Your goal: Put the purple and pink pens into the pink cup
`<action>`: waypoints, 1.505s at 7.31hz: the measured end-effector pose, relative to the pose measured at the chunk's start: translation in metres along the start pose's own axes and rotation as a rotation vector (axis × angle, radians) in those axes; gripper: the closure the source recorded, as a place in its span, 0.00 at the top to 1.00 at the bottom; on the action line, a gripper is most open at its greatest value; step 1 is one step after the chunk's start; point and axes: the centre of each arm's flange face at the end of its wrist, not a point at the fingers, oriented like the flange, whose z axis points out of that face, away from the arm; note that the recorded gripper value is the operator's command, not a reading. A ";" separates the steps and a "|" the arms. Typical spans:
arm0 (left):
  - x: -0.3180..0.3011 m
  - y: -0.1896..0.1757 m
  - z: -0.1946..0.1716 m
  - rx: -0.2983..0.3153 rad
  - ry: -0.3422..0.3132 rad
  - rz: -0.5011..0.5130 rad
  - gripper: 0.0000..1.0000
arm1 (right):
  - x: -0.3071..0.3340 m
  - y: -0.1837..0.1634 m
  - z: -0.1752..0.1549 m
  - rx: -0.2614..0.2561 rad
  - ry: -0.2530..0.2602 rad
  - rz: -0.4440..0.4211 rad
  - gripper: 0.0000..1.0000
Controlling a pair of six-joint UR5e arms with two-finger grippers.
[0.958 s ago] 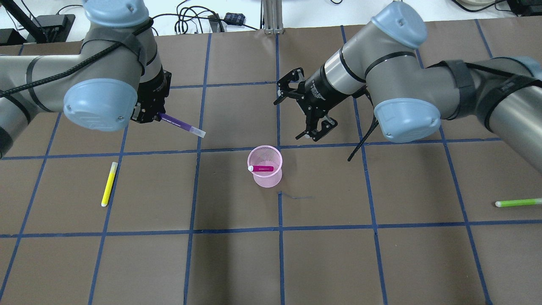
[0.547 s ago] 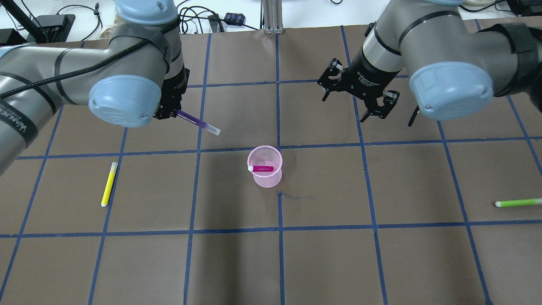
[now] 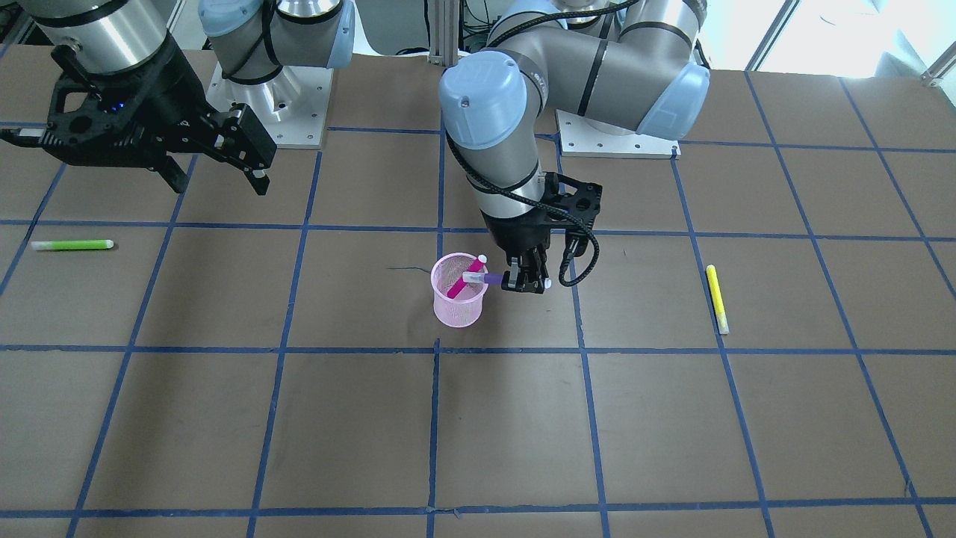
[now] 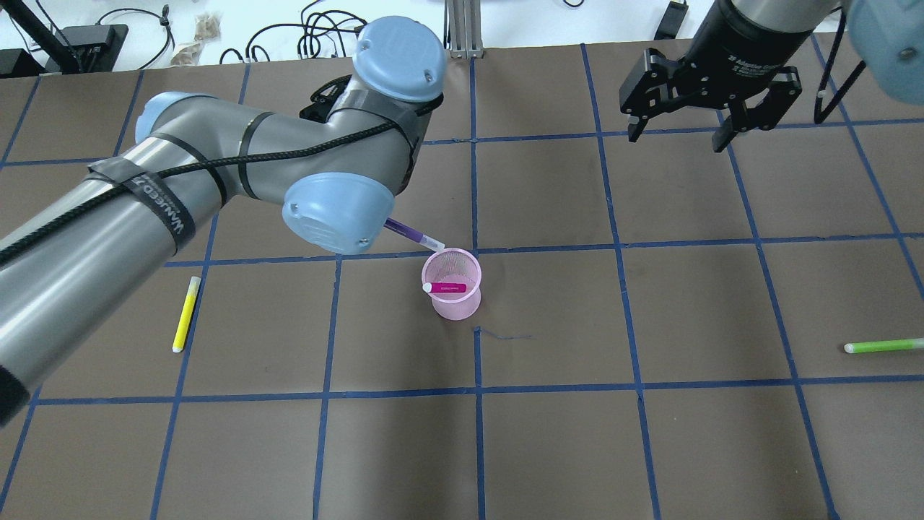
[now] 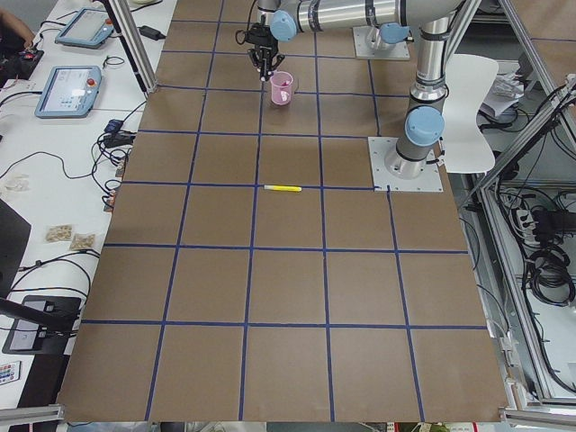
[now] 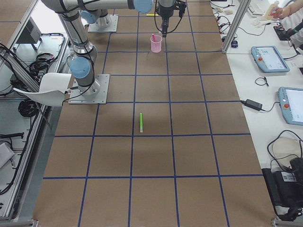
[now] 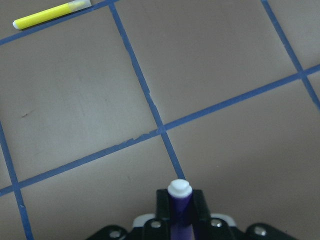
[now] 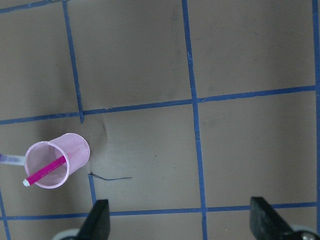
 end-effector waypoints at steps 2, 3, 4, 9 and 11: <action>-0.001 0.024 0.011 0.026 -0.022 -0.002 0.00 | 0.012 0.001 -0.010 0.001 0.124 -0.098 1.00; -0.003 0.038 0.014 0.032 -0.027 -0.001 0.00 | 0.015 0.001 -0.009 -0.006 0.153 -0.110 1.00; -0.005 0.049 0.016 0.038 -0.029 0.003 0.00 | 0.016 0.001 -0.006 -0.017 0.164 -0.112 1.00; -0.015 0.060 0.023 0.040 -0.101 0.015 1.00 | 0.017 0.006 0.002 -0.047 0.167 -0.112 1.00; -0.012 0.048 0.015 0.030 -0.091 0.015 1.00 | 0.018 0.006 0.003 -0.048 0.167 -0.112 1.00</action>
